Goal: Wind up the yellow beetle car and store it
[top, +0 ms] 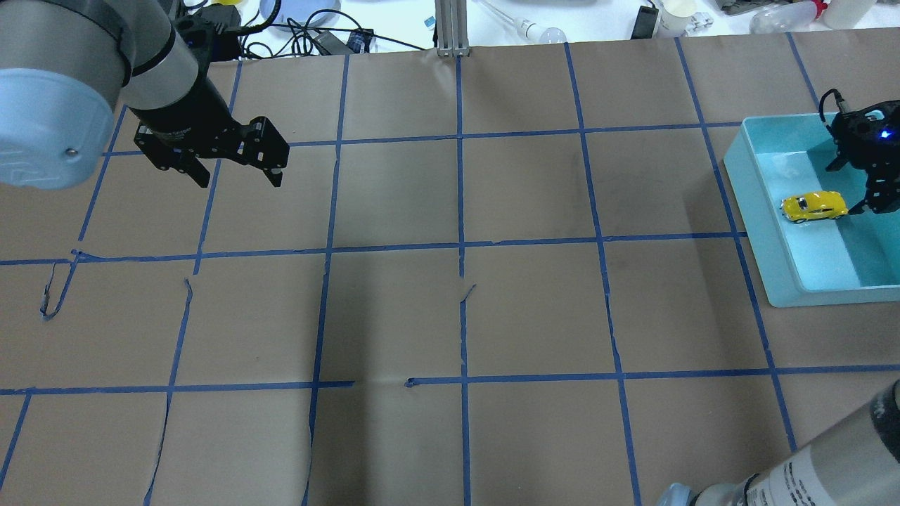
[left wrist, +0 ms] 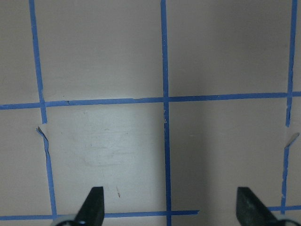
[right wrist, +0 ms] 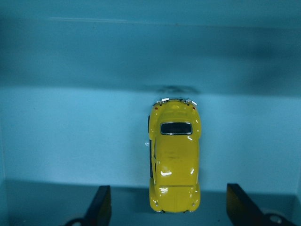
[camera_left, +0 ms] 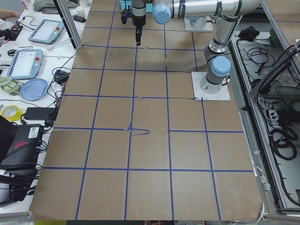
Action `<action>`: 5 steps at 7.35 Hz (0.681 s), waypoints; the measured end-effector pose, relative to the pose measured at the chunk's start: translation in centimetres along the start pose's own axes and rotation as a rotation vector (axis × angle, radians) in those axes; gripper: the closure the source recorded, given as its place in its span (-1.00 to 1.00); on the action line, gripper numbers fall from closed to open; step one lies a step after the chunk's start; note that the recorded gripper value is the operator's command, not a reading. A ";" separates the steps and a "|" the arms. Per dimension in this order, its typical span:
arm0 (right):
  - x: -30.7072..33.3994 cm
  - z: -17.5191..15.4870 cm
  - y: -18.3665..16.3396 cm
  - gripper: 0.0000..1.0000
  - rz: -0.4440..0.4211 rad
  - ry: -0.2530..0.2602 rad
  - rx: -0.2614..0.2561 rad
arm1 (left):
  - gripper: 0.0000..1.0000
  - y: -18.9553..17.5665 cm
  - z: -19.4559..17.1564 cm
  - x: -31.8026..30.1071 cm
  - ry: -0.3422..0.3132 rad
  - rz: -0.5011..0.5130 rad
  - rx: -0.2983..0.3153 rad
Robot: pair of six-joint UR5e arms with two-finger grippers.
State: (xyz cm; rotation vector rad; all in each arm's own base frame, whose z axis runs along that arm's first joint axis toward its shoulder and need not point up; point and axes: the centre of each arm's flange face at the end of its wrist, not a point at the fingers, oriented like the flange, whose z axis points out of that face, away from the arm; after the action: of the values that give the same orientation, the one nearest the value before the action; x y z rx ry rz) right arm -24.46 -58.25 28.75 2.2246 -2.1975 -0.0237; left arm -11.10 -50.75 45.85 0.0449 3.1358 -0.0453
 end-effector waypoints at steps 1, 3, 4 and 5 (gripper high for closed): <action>-1.0 -4.1 -1.4 -1.00 0.061 0.010 0.002 | -1.00 -0.1 -0.2 -0.3 -0.003 -0.002 0.004; -2.5 -11.6 -4.5 -1.00 0.160 0.008 0.014 | -1.00 -0.1 -0.2 -0.4 -0.004 -0.004 0.005; -2.9 -14.8 -6.1 -1.00 0.212 0.005 0.017 | -1.00 -0.1 -0.2 -0.4 -0.004 -0.004 0.004; -3.1 -17.4 -7.7 -1.00 0.276 -0.003 0.021 | -1.00 0.0 -0.2 -0.4 -0.003 -0.004 0.004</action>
State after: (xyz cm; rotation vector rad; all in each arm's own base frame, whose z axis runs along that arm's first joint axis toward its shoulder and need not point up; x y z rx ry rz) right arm -16.47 -55.07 45.96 1.9099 -2.4950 0.0001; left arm -10.70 -50.80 46.04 0.0387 3.1331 -0.0512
